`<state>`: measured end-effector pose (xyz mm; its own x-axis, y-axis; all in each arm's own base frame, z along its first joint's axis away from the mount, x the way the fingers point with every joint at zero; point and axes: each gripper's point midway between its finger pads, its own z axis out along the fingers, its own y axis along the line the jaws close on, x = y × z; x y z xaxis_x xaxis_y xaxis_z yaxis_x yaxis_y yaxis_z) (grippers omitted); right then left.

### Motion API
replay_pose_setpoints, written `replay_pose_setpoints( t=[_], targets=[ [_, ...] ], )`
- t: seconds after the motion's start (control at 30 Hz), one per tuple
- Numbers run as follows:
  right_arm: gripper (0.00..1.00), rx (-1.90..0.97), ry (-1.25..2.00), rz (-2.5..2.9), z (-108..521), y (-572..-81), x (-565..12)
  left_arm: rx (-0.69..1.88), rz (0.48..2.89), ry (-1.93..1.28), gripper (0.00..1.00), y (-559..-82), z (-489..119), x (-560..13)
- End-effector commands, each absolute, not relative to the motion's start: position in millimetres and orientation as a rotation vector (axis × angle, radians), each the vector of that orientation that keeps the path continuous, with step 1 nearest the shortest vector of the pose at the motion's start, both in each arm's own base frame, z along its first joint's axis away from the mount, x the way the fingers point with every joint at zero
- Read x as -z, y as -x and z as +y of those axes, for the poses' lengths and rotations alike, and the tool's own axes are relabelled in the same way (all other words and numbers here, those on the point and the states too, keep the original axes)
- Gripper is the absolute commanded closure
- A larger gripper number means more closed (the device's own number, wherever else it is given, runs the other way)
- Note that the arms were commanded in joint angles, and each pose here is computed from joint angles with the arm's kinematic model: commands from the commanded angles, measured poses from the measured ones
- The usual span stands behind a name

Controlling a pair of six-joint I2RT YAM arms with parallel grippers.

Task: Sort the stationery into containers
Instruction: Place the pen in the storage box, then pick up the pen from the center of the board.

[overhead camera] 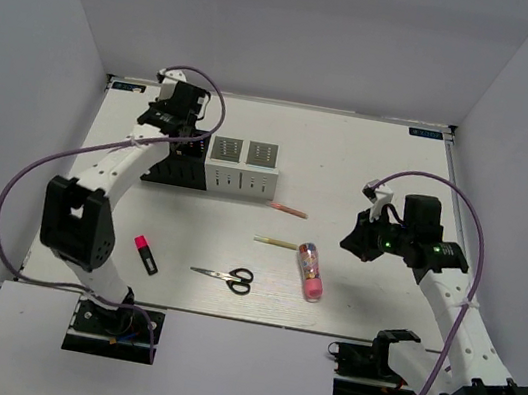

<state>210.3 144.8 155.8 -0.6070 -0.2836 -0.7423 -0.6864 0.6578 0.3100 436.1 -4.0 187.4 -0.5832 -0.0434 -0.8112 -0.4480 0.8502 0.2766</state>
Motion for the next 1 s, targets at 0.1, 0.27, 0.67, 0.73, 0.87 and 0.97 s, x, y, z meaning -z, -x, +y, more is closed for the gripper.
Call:
replay_pose_setpoints(
  t=[0.1, 0.27, 0.67, 0.73, 0.87, 0.97],
  targets=[
    [0.25, -0.77, 0.762, 2.159, 147, -213, -169, -0.24, 2.347, 0.638, 0.43, -309, -28, -210],
    [1.0, -0.77, 0.774, 2.21, 149, -216, -163, -0.159, 2.607, 0.725, 0.28, -215, -38, -145],
    [0.46, -0.695, 0.768, 2.279, 147, -225, -151, -0.124, 2.801, 0.928, 0.32, -150, -46, -55],
    [0.46, -0.693, 0.762, 2.277, 147, -226, -151, -0.131, 2.8, 0.941, 0.32, -152, -46, -44],
    [0.46, -0.7, 0.761, 2.272, 148, -224, -150, -0.171, 2.776, 0.939, 0.33, -159, -40, -31],
    [0.46, -0.697, 0.762, 2.269, 147, -224, -150, -0.2, 2.768, 0.956, 0.37, -163, -32, -24]
  ],
)
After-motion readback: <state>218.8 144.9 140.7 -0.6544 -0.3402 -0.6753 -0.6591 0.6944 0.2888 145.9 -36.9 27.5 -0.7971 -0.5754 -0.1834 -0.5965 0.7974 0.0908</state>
